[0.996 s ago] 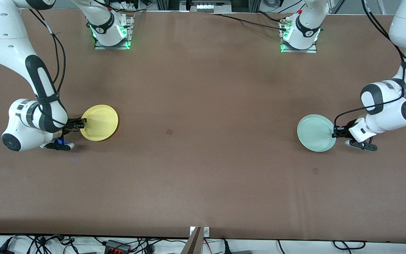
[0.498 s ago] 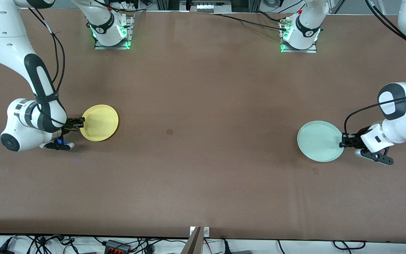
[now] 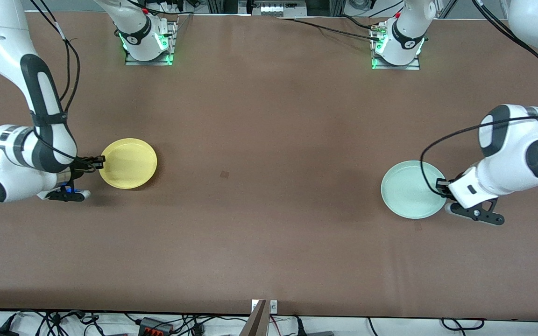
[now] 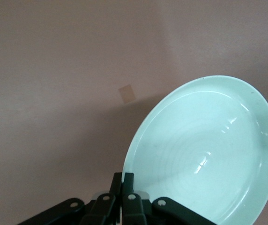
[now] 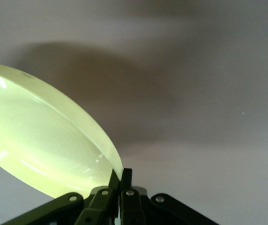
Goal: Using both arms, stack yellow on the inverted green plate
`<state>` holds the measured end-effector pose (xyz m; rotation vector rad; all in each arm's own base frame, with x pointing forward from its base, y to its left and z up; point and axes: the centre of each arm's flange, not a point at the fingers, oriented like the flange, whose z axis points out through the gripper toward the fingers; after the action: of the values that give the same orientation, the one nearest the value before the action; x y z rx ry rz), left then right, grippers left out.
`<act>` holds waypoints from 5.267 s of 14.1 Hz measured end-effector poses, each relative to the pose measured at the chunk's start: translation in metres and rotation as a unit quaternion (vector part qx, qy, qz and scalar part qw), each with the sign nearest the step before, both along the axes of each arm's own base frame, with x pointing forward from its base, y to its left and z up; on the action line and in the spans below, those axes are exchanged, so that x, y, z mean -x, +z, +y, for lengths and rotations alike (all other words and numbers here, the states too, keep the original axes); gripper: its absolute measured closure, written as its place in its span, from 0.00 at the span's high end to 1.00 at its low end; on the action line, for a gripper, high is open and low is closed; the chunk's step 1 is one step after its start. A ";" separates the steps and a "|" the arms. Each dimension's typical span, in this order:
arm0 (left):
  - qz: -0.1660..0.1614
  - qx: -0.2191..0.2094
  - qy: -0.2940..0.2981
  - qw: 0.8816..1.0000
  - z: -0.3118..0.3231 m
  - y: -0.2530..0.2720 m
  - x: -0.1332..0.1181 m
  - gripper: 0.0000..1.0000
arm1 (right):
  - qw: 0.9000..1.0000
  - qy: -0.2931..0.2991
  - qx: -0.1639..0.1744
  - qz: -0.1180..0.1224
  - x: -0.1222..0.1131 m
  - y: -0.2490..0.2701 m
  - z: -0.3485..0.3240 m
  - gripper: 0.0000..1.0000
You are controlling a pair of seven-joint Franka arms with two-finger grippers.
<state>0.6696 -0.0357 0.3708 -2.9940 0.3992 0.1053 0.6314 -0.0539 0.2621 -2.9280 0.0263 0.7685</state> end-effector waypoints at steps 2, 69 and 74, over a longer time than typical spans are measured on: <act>0.000 -0.054 0.003 0.999 -0.046 0.009 0.005 0.03 | 1.000 0.011 -0.005 -0.012 -0.010 0.023 0.013 0.03; -0.012 -0.002 0.141 0.990 -0.157 0.144 0.069 1.00 | 0.956 -0.276 -0.099 -0.019 0.043 -0.063 0.538 0.03; -0.034 0.013 0.153 0.988 -0.147 0.171 0.061 1.00 | 0.956 -0.279 -0.086 -0.011 0.059 -0.078 0.554 0.03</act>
<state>0.6088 -0.1830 0.5415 -3.0507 -0.0680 0.0244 0.5722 0.5002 0.1837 -2.5576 0.7103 0.6018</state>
